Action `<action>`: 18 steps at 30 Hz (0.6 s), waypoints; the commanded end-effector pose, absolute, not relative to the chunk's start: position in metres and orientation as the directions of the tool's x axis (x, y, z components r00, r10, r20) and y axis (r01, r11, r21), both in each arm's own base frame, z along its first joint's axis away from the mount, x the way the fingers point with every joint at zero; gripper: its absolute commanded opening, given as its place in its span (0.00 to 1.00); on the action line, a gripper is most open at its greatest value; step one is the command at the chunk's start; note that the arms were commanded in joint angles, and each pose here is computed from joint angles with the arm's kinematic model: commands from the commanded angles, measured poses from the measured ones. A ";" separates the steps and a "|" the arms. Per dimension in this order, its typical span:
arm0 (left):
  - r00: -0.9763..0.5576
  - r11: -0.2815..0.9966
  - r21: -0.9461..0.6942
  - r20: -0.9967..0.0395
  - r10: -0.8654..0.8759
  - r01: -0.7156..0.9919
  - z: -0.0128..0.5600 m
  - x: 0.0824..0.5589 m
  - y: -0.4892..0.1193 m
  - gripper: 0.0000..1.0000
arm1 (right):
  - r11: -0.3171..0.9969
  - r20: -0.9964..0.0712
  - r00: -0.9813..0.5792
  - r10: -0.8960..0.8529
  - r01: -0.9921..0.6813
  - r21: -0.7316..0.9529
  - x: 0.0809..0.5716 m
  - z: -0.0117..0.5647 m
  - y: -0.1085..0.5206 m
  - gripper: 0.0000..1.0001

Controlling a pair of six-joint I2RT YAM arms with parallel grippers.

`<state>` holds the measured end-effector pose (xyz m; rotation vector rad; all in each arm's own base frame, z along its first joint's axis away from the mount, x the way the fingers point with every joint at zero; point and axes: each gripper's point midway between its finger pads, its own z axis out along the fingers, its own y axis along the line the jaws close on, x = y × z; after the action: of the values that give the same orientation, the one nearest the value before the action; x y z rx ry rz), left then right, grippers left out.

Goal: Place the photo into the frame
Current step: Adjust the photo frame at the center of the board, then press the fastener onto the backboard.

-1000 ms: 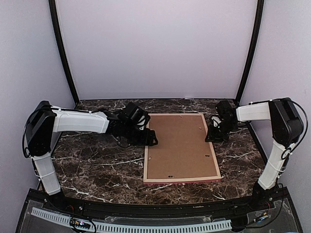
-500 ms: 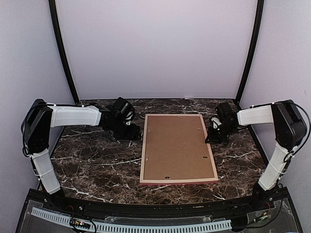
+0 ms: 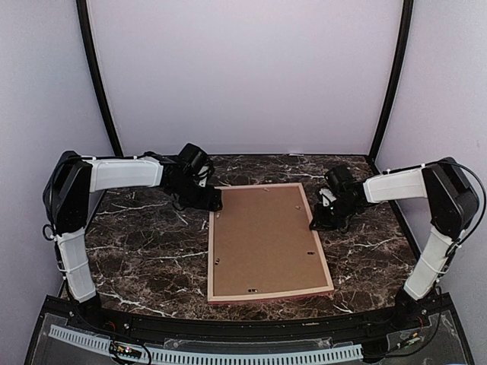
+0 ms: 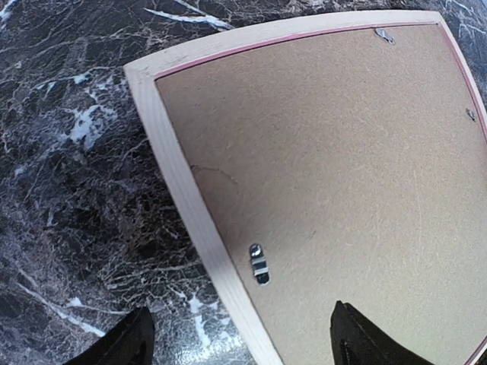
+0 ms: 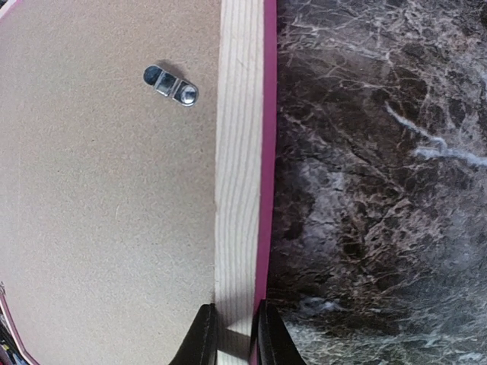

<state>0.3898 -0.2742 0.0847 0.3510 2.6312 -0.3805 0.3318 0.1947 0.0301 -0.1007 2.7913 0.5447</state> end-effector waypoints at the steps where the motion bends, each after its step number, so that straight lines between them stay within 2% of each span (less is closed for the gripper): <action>1: -0.871 0.918 -0.193 -0.429 0.238 0.345 0.077 0.388 -0.279 0.83 | 0.885 -0.305 -0.952 -0.013 -0.153 0.440 0.332 0.038 0.220 0.12; 7: -0.873 0.923 -0.160 -0.412 0.261 0.351 0.065 0.394 -0.278 0.83 | 0.882 -0.299 -0.954 -0.020 -0.158 0.444 0.332 0.035 0.223 0.12; 18: -0.874 0.927 -0.121 -0.396 0.282 0.354 0.048 0.403 -0.279 0.69 | 0.881 -0.289 -0.957 -0.021 -0.155 0.448 0.329 0.030 0.222 0.12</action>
<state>0.3990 -0.2794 0.0435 0.4462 2.7170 -0.2993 0.3296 0.2039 0.0295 -0.1149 2.7890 0.5754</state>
